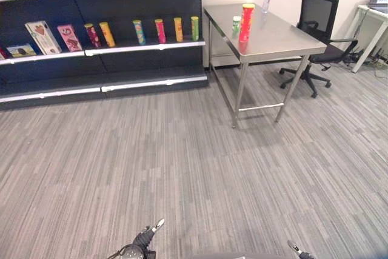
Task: Put the goods on the table back onto the shelves and tidy them up.
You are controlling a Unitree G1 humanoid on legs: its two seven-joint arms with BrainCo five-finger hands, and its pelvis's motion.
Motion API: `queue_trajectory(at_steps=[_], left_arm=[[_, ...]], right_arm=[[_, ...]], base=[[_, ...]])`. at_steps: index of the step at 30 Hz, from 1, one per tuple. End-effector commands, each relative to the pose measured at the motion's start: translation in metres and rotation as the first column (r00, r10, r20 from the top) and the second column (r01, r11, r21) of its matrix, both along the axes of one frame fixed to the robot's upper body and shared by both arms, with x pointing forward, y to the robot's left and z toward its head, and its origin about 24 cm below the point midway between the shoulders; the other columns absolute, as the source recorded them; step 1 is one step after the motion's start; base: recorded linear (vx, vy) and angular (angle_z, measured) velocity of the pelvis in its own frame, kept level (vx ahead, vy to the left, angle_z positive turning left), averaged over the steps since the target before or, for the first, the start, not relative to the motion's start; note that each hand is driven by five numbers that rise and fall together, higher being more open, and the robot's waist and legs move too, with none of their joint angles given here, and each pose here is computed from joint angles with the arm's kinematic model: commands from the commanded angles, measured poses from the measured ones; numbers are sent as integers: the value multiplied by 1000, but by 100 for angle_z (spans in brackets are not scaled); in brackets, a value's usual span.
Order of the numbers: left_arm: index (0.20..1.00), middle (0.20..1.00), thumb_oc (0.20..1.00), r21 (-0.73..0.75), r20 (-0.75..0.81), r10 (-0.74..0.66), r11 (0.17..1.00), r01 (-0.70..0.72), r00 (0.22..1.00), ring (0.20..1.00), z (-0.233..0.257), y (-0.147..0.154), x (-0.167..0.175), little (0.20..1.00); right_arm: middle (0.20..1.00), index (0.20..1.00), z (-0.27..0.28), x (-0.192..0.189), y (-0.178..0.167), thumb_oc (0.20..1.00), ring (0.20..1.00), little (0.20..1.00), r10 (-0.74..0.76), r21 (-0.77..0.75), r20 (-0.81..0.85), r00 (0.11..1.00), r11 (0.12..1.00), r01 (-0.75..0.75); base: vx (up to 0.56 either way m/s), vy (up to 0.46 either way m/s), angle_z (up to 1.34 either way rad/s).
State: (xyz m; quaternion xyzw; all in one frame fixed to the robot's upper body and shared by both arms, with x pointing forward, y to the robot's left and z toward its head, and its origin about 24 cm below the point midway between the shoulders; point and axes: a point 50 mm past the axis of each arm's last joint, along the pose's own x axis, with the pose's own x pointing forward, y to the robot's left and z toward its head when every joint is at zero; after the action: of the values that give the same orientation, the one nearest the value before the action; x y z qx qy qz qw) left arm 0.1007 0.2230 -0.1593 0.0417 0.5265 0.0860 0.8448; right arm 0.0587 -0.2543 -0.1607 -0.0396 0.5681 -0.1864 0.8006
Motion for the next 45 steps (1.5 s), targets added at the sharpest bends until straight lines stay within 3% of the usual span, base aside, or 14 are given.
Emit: queue_trajectory(at_steps=[1,30,37,45], left_arm=[[1000,1000,1000,29,63,-18,999,17,998,1000,7,6,22,1000],[1000,1000,1000,66,57,-6,998,3,998,1000,10,13,28,1000],[1000,1000,1000,51,45,-21,999,19,999,1000,6,5,23,1000],[1000,1000,1000,74,-8,58,996,-58,998,1000,2,16,2,1000]], right_arm=[[1000,1000,8,31,-10,1000,1000,1000,31,-44,83,996,999,-27],[1000,1000,13,52,-4,1000,1000,1000,105,-49,124,987,994,-99],[1000,1000,16,54,-11,1000,1000,1000,122,-74,128,984,991,-114],[1000,1000,13,50,-9,1000,1000,1000,153,-77,96,984,986,-146]], base=[[0,0,0],[1,-60,-2],[251,31,7],[478,141,-38]])
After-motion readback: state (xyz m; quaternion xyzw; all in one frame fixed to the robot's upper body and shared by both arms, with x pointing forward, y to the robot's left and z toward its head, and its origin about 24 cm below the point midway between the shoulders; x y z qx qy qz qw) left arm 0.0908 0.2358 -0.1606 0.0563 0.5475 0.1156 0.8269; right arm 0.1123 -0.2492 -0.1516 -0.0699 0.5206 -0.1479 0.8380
